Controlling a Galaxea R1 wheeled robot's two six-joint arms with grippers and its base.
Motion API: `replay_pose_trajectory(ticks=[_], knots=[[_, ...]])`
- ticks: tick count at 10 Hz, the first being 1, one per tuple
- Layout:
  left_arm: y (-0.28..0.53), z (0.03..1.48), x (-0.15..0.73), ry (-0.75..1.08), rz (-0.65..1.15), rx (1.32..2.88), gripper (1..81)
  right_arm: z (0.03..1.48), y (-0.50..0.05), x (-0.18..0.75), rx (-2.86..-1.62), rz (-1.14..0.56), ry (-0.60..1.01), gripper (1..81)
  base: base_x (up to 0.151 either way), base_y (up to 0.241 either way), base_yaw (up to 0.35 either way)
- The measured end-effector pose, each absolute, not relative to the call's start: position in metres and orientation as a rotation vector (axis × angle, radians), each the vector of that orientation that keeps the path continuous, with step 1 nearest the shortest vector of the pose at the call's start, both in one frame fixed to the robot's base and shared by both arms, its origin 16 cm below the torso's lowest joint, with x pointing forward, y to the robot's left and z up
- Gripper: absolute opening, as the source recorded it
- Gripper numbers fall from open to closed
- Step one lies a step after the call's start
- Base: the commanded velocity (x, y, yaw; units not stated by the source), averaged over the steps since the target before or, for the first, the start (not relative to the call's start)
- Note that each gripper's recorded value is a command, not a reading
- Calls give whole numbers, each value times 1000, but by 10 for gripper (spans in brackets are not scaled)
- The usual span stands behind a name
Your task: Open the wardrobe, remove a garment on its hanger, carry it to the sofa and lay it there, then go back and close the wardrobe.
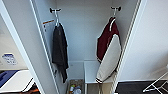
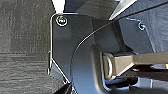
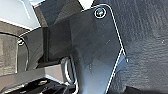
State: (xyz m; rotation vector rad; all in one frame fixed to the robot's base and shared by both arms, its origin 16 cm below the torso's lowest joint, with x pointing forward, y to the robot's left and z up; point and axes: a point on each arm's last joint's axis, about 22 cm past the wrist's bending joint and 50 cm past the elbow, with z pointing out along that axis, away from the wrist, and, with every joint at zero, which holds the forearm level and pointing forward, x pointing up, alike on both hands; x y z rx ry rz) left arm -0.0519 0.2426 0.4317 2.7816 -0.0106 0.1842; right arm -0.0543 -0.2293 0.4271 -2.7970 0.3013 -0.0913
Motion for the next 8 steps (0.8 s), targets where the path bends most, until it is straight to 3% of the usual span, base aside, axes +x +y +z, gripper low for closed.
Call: replay_pose_trajectory(ticks=[3, 8], knots=[[243, 432, -59, -11, 170, 2785, 811, 427, -227, -60, -2797, -82, 294, 811, -87, 0, 0], [242, 432, -58, -30, 172, 2782, 811, 423, -239, -8, -2843, -99, 112, 811, 0, 0, 0]])
